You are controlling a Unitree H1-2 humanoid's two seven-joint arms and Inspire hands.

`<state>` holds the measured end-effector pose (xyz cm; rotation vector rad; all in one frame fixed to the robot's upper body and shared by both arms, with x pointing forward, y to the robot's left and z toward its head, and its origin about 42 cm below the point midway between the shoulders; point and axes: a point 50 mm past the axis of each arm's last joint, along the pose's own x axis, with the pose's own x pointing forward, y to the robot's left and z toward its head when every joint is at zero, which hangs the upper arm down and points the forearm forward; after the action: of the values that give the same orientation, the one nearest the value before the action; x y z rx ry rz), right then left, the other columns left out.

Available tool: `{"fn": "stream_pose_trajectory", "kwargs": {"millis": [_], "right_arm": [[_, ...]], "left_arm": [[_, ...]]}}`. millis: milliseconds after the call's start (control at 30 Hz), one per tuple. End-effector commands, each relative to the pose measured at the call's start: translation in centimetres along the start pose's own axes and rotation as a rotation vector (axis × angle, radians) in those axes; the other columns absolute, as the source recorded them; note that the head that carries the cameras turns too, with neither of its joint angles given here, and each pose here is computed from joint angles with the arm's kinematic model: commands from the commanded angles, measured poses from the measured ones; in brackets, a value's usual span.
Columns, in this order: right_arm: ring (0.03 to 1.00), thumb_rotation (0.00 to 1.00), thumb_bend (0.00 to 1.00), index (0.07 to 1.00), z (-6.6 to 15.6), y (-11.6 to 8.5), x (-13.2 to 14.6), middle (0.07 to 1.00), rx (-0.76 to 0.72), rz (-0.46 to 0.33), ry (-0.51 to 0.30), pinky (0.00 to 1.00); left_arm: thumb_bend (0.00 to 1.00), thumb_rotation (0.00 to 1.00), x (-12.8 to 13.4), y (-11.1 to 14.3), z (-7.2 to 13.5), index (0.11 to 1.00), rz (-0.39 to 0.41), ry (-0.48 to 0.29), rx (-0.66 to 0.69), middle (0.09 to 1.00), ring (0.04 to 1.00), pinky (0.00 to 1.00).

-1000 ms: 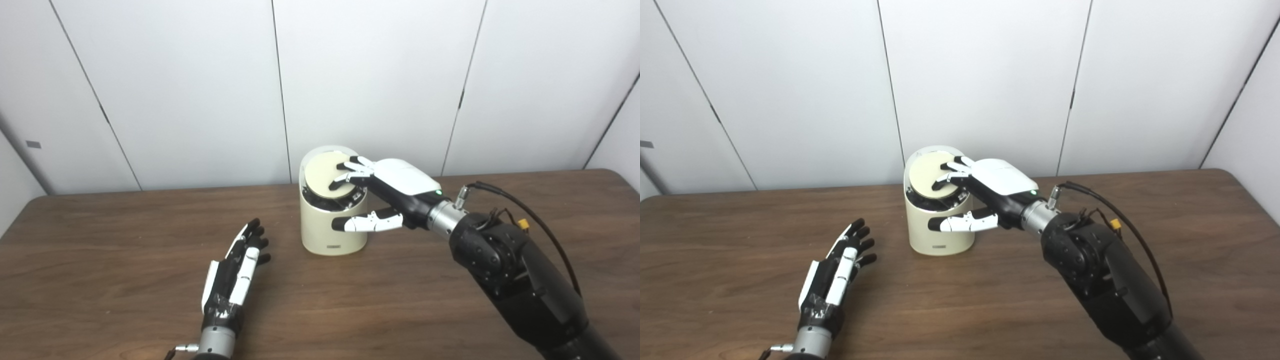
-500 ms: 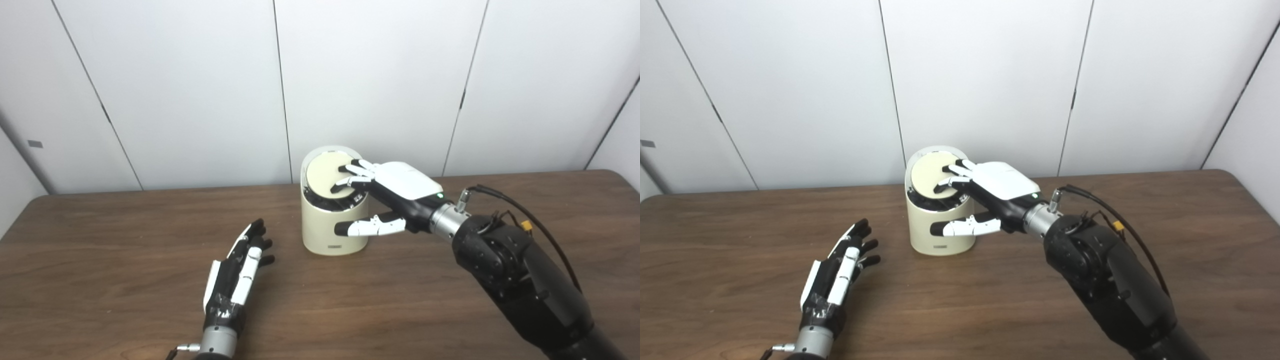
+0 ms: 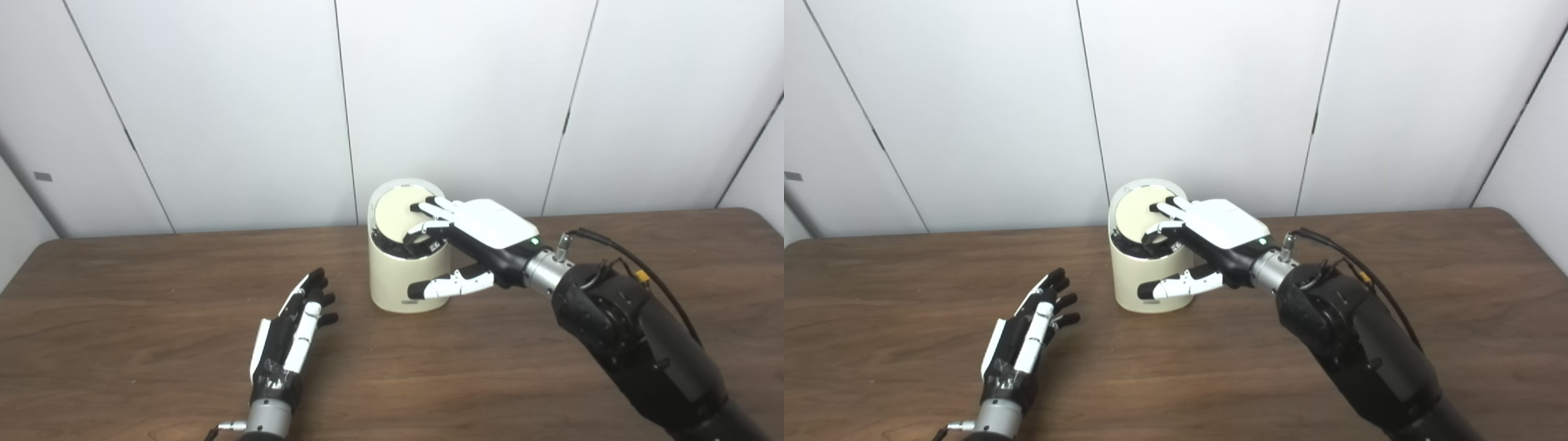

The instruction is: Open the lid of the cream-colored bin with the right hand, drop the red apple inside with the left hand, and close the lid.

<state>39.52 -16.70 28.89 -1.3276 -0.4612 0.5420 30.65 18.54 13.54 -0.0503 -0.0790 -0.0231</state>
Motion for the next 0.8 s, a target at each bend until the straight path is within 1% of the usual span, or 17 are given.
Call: {"fn": "stream_pose_trajectory", "kwargs": {"millis": [0, 100, 233, 300, 400, 433, 533, 633, 767], "right_arm": [[1.000, 0.98, 0.56, 0.798, 0.6, -0.6, -0.3, 0.975, 0.009, 0.026, -0.031, 0.95], [1.000, 0.98, 0.56, 0.812, 1.5, -2.3, -0.9, 0.977, 0.047, -0.014, -0.028, 0.96], [1.000, 0.97, 0.56, 0.846, 2.2, -4.4, -2.0, 0.974, 0.097, -0.099, -0.036, 0.96], [1.000, 0.97, 0.54, 0.864, 2.4, -5.1, -2.6, 0.969, 0.100, -0.144, -0.043, 0.98], [1.000, 0.99, 0.54, 0.876, 2.5, -5.9, -3.2, 0.961, 0.090, -0.193, -0.041, 0.96], [1.000, 0.99, 0.55, 0.883, 2.4, -6.2, -3.5, 0.964, 0.093, -0.214, -0.038, 0.96], [1.000, 1.00, 0.55, 0.887, 1.8, -6.6, -4.5, 0.958, 0.107, -0.258, -0.022, 0.92], [0.993, 1.00, 0.55, 0.884, 1.3, -6.6, -5.1, 0.952, 0.127, -0.276, 0.000, 0.88], [0.983, 1.00, 0.53, 0.884, 0.3, -6.0, -5.9, 0.952, 0.173, -0.291, 0.021, 0.88]], "left_arm": [[0.55, 0.77, 0.9, -0.5, 2.2, 0.919, -0.014, -0.089, -0.012, 0.913, 0.860, 0.77], [0.55, 0.77, 0.9, -0.4, 2.2, 0.919, -0.013, -0.086, -0.011, 0.911, 0.860, 0.77], [0.54, 0.77, 0.9, -0.3, 2.1, 0.921, -0.015, -0.089, -0.011, 0.911, 0.860, 0.77], [0.52, 0.77, 0.9, -0.3, 2.1, 0.924, -0.016, -0.090, -0.012, 0.914, 0.860, 0.77], [0.52, 0.76, 1.0, -0.2, 2.0, 0.927, -0.019, -0.088, -0.013, 0.916, 0.861, 0.78], [0.52, 0.76, 1.0, -0.2, 2.0, 0.928, -0.019, -0.087, -0.009, 0.916, 0.861, 0.78], [0.54, 0.76, 1.0, -0.1, 2.0, 0.929, -0.017, -0.086, -0.003, 0.912, 0.858, 0.77], [0.53, 0.76, 1.0, -0.1, 1.9, 0.926, -0.015, -0.086, -0.007, 0.911, 0.857, 0.77], [0.54, 0.74, 1.0, 0.0, 1.9, 0.924, -0.010, -0.081, -0.014, 0.908, 0.853, 0.77]]}}
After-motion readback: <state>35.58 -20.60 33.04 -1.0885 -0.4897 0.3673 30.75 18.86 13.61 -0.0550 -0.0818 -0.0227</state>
